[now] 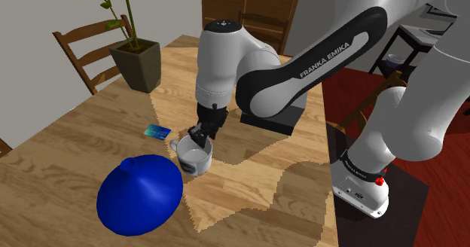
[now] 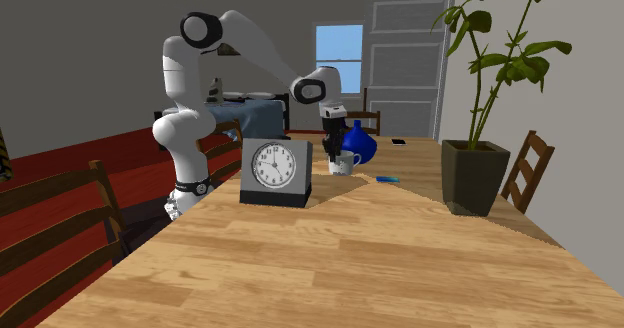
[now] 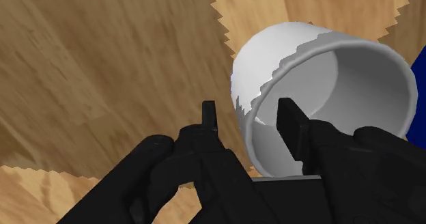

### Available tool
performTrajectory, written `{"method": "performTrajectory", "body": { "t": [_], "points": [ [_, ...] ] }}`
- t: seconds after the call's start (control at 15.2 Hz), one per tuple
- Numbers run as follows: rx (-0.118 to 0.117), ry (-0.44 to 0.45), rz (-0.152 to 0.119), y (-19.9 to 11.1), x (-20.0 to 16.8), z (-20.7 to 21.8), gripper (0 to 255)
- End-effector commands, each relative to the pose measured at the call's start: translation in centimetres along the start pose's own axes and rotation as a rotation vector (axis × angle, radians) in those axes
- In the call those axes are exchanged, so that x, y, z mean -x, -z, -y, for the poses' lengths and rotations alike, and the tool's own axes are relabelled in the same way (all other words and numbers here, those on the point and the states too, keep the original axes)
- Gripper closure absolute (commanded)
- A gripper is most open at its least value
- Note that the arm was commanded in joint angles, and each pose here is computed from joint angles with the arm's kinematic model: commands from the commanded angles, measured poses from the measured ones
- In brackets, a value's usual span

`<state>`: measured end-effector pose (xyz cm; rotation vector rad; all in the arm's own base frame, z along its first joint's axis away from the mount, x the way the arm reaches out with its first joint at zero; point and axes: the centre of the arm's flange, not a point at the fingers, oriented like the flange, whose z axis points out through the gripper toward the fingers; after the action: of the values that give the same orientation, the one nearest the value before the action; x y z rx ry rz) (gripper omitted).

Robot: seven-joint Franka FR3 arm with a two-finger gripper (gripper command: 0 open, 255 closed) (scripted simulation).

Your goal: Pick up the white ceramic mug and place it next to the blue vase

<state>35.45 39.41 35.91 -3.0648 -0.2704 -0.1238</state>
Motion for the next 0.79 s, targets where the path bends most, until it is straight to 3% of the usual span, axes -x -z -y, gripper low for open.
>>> {"method": "performTrajectory", "body": {
  "t": [0.0,0.26,0.53,0.73],
  "points": [
    [0.000,0.000,0.000,0.0,0.0,0.0,0],
    [0.000,0.000,0.000,0.0,0.0,0.0,0],
    [0.000,0.000,0.000,5.0,0.0,0.0,0],
    [0.000,0.000,0.000,5.0,0.0,0.0,0]
  ]
}}
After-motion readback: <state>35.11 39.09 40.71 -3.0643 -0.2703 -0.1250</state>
